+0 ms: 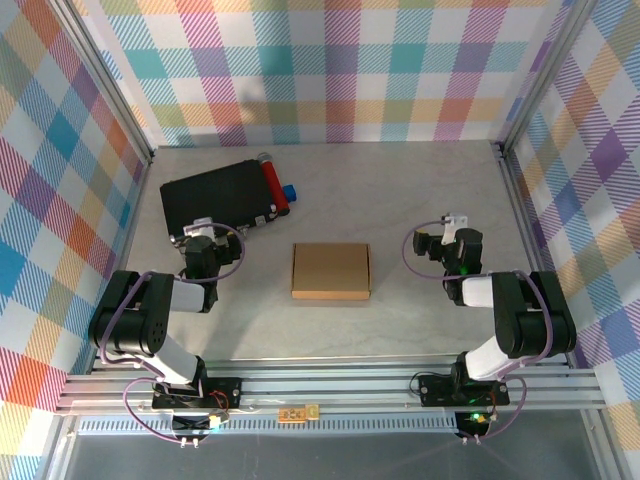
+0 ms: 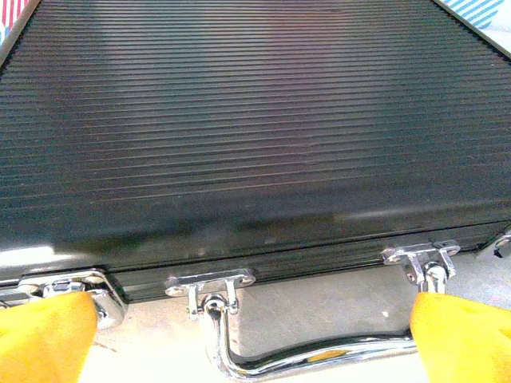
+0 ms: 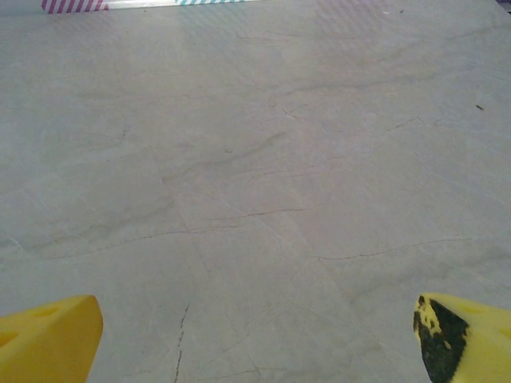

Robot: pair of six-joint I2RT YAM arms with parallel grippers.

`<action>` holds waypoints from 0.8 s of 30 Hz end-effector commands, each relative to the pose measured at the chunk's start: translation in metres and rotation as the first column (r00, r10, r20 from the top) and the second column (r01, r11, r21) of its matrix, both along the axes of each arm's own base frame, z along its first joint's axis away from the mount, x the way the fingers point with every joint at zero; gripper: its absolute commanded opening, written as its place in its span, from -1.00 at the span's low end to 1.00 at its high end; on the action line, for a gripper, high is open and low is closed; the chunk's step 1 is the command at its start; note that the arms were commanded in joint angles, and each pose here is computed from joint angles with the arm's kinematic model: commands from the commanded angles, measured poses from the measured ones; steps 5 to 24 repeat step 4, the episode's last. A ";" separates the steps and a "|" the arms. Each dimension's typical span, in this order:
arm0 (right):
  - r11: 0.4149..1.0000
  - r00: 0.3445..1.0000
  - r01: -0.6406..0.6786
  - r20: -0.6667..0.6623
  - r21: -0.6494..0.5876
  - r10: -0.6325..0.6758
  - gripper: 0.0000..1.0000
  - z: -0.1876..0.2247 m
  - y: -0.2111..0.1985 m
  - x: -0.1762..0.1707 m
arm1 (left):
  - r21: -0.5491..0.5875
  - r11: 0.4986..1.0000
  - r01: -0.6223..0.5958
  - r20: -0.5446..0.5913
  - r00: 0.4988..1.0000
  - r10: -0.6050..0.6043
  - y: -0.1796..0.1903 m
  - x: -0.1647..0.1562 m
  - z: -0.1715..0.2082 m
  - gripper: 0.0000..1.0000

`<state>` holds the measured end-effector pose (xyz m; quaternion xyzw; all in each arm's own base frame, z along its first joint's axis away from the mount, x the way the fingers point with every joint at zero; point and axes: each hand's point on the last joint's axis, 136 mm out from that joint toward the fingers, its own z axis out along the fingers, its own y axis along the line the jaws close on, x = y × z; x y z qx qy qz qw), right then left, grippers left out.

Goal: Fold the paper box

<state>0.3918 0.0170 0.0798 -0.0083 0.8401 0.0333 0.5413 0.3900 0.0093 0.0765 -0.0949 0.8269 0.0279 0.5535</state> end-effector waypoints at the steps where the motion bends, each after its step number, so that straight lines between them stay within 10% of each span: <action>1: 1.000 0.999 -0.008 0.040 0.025 0.007 0.98 0.011 0.001 0.007 | 0.004 1.000 0.013 0.032 0.999 -0.013 0.000 0.005 0.008 0.99; 24: 1.000 0.999 -0.009 0.046 0.023 0.008 0.98 0.012 0.001 0.006 | 0.004 1.000 0.013 0.033 0.999 -0.013 0.000 0.005 0.008 0.99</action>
